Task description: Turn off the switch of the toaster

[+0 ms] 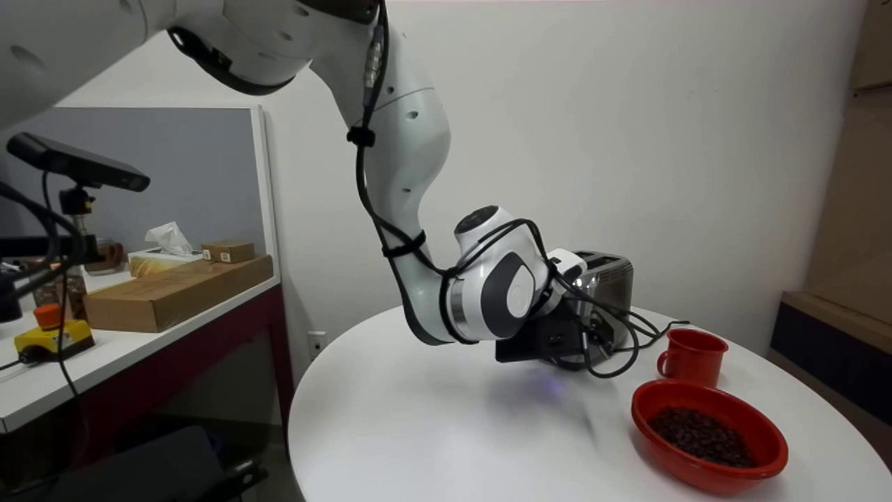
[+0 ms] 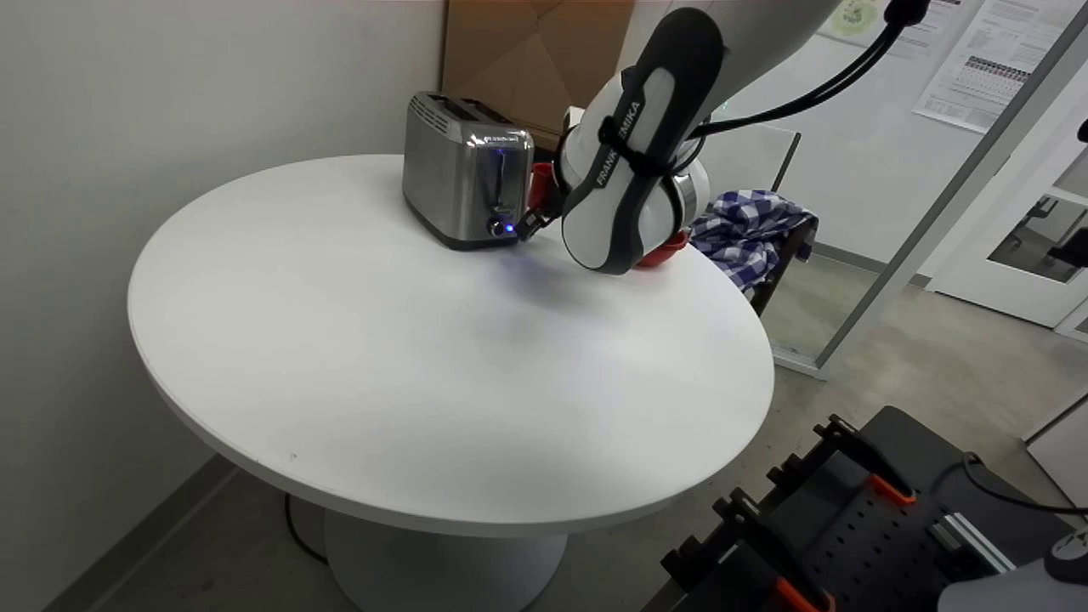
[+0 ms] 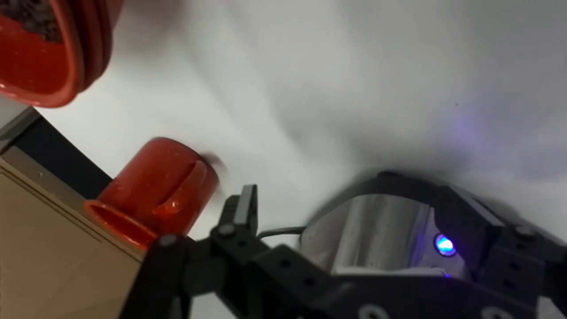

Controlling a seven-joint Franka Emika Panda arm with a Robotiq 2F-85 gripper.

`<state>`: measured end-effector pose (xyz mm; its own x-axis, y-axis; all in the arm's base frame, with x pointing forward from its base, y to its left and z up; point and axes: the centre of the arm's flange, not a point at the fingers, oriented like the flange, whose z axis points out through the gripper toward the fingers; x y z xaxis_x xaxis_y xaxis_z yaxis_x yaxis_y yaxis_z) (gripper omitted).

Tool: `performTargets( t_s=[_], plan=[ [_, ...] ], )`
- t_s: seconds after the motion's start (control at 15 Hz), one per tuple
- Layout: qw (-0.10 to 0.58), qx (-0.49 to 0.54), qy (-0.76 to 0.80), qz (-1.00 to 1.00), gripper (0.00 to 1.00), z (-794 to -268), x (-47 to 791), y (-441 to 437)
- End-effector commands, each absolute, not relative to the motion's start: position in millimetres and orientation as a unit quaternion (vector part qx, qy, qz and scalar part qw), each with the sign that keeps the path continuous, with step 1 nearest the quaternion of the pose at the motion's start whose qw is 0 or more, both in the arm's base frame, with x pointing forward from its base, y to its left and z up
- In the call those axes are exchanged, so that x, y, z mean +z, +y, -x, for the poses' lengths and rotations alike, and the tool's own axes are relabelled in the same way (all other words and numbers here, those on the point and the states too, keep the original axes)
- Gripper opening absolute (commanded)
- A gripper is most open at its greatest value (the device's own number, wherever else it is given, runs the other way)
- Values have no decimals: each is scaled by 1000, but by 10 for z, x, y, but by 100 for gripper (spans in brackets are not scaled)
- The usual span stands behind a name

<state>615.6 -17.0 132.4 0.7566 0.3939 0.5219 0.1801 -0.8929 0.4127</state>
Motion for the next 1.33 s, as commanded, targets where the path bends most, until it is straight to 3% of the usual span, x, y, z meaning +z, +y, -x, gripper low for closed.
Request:
performTargets(
  t_s=[0.0, 1.27],
  plan=[
    [177, 341, 165, -909, 100, -6113, 1339, -122],
    [170, 345, 148, -911, 100, -6184, 1343, -124]
  ],
)
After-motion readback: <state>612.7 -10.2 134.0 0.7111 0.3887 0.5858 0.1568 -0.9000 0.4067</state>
